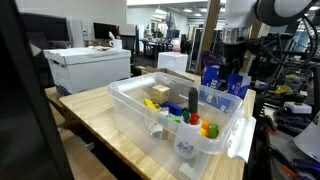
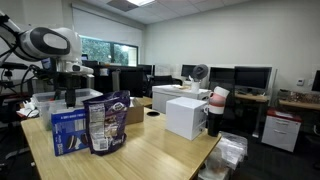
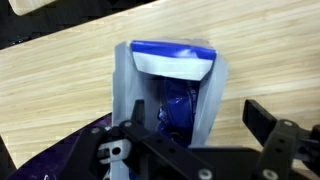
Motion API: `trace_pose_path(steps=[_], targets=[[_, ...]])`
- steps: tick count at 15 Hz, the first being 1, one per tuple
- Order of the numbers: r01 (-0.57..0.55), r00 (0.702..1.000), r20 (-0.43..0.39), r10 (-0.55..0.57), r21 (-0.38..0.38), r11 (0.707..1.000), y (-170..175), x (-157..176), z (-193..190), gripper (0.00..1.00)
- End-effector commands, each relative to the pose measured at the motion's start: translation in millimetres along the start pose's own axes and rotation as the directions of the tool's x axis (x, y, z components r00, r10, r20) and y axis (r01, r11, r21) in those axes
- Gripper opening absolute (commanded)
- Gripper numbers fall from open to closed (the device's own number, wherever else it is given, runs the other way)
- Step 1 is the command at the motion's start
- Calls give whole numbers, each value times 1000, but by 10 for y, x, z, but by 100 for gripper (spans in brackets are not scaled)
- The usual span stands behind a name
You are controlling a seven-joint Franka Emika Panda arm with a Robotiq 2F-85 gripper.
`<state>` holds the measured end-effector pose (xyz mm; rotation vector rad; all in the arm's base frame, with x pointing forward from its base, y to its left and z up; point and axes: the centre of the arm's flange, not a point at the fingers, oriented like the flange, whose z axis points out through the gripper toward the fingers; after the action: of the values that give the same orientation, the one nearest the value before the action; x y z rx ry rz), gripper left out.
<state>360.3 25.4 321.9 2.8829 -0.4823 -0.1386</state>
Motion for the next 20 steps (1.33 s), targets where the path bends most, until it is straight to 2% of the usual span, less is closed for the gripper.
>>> trace_pose_path(steps=[1, 13, 20], targets=[[-22, 1000, -23, 22, -20, 1000, -15, 7, 119, 100], [-33, 999, -44, 33, -14, 999, 5, 38, 187, 100], [-43, 998, -34, 46, 80, 996, 55, 74, 236, 100]])
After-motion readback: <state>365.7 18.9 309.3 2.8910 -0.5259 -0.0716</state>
